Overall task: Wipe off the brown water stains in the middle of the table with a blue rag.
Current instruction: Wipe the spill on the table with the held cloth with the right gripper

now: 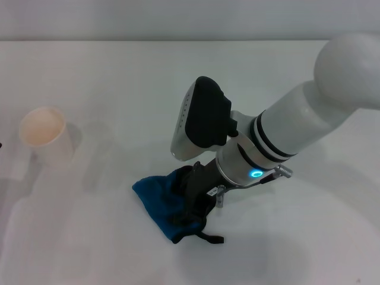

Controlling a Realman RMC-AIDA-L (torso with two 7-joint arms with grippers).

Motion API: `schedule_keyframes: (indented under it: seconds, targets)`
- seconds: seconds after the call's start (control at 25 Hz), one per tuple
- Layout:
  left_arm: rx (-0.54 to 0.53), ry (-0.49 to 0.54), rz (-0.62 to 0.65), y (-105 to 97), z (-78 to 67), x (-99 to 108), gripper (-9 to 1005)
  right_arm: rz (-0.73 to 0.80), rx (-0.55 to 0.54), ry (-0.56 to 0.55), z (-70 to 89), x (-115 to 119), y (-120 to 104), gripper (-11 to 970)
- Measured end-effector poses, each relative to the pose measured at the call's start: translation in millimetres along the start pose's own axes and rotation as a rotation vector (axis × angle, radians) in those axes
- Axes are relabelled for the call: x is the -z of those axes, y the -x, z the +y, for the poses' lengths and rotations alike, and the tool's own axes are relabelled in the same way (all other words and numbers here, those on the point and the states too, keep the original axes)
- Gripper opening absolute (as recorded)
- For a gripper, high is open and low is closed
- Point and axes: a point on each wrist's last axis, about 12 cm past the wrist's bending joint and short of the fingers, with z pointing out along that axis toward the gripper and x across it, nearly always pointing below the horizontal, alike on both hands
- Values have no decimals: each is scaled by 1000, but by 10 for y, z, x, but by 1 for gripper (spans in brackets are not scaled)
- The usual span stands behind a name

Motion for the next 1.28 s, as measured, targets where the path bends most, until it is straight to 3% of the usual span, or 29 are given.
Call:
schedule_keyframes:
  seconds: [0.08, 0.4, 0.6, 0.88, 1.28]
  targets:
    - [0, 1, 0, 0, 1, 0, 875, -1, 2, 0, 5, -3, 0, 663]
    - [-2, -8, -5, 8, -7, -51, 876, 1, 33, 20, 51, -21, 21, 301]
    - [-2, -7, -5, 9, -6, -53, 875, -33, 75, 86, 152, -39, 66, 195]
    - [-1, -3, -7, 11, -2, -54, 874, -46, 129, 139, 212, -42, 62, 154]
    - [1, -1, -8, 8, -7, -52, 876, -84, 91, -24, -8, -140, -46, 146]
